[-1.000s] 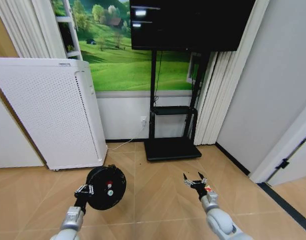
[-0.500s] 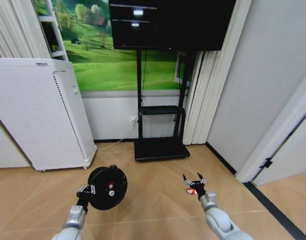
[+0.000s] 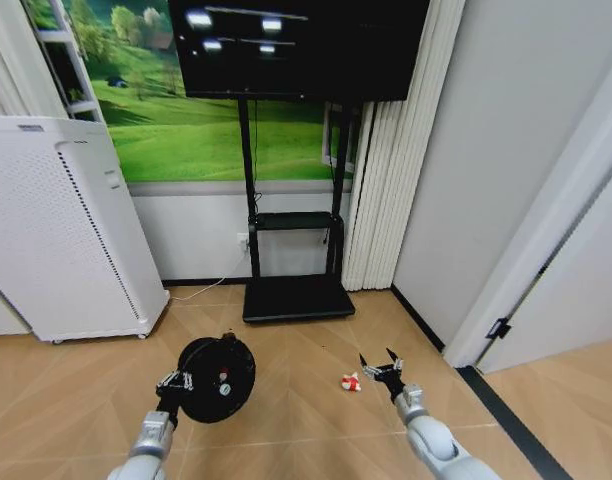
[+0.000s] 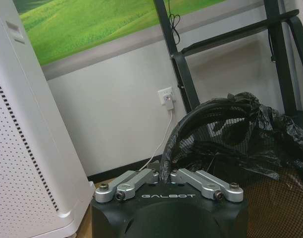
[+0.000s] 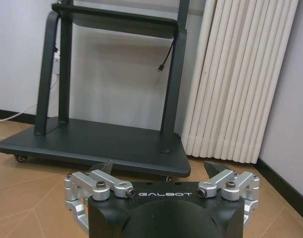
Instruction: Pick up the trash bin and place the garbage on the floor into it.
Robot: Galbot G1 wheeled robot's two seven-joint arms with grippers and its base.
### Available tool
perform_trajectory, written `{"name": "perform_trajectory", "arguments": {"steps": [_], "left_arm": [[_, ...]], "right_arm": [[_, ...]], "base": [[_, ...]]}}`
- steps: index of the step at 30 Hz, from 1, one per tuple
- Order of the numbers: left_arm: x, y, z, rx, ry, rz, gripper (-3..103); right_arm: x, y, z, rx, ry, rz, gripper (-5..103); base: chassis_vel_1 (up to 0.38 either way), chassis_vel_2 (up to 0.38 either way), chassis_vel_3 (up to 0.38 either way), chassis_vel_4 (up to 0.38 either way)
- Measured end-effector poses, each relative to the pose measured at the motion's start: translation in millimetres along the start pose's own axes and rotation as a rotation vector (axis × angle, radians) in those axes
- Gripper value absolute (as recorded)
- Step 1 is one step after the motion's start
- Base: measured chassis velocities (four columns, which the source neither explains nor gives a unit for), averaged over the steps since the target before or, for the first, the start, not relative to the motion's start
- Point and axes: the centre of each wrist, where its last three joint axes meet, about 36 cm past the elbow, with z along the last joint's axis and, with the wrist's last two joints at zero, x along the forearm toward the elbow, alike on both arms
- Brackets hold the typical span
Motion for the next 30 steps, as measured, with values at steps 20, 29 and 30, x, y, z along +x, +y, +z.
{"name": "perform_trajectory", "arguments": {"steps": [20, 29, 30], "left_arm": [[-2, -1.5, 5, 0.0, 0.013, 0.004, 4], [1, 34.1, 10, -0.089, 0.055, -0.009, 4], [1, 34.1, 10, -0.089, 0.055, -0.009, 4]], "right_arm": [[-5, 2, 20, 0.096, 0.078, -0.019, 100], [-18, 44, 56, 0.143, 0.305, -0.064, 100], [-18, 44, 56, 0.143, 0.305, -0.064, 100]], "base": [[-0.08, 0.054, 0.053, -0.055], [0.0, 0.0, 0.0, 0.0], [0.0, 0.0, 0.0, 0.0]]}}
